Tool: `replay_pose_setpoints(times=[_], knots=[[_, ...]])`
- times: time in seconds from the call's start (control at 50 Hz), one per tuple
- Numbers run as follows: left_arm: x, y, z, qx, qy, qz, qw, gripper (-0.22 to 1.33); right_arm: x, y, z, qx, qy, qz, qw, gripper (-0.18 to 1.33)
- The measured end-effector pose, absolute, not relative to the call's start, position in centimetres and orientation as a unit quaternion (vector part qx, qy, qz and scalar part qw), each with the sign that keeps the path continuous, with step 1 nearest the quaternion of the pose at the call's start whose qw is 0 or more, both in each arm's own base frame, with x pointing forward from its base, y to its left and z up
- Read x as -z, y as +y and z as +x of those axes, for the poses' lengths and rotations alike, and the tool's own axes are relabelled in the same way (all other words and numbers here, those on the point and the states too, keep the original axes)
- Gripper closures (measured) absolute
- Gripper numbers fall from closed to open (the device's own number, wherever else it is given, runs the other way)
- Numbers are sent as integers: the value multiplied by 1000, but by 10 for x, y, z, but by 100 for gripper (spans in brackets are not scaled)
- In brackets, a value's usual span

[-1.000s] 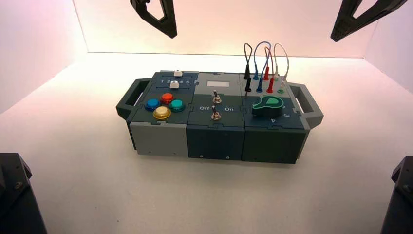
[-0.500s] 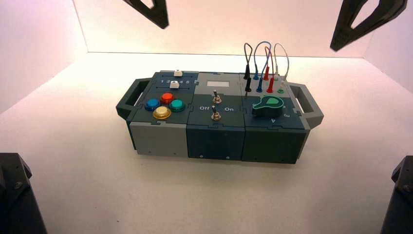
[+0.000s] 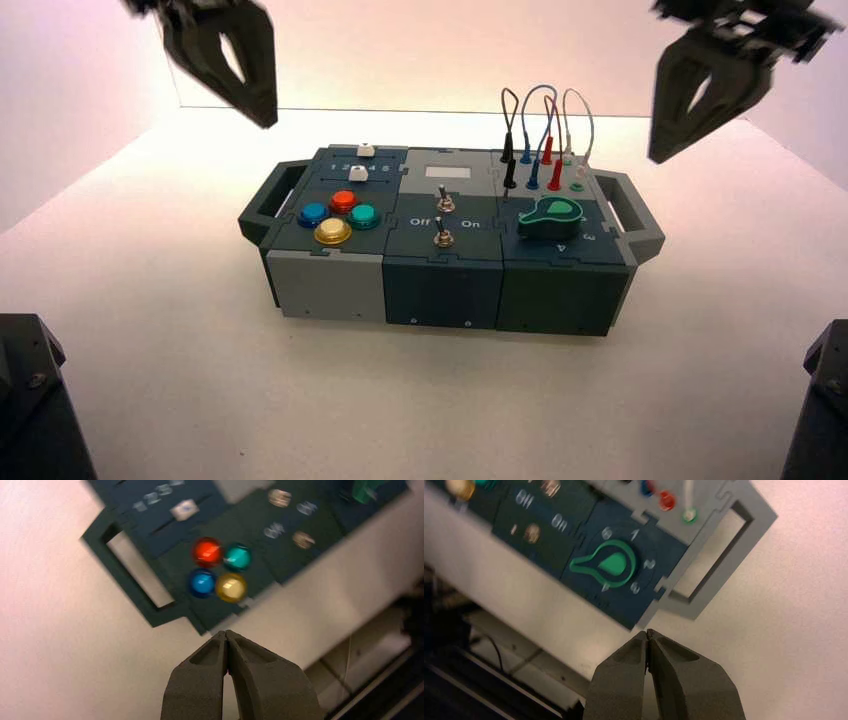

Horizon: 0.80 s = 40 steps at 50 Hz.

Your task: Move the box away.

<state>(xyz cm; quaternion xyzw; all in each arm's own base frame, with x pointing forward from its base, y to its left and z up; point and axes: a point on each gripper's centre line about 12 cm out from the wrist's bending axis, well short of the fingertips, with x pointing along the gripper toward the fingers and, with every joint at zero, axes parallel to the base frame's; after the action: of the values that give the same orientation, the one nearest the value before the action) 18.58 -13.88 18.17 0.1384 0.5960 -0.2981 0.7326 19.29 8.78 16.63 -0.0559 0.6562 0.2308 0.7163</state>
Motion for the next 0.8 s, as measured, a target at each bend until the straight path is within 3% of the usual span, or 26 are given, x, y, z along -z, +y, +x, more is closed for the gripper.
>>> replay_pose_setpoints(times=[0.3, 0.8], knots=[[-150, -126, 221, 195, 613, 44, 764, 128, -141, 91, 223, -149, 658, 16, 738, 129], [-94, -134, 252, 163, 660, 47, 732, 128, -103, 93, 262, -107, 680, 8, 726, 129]])
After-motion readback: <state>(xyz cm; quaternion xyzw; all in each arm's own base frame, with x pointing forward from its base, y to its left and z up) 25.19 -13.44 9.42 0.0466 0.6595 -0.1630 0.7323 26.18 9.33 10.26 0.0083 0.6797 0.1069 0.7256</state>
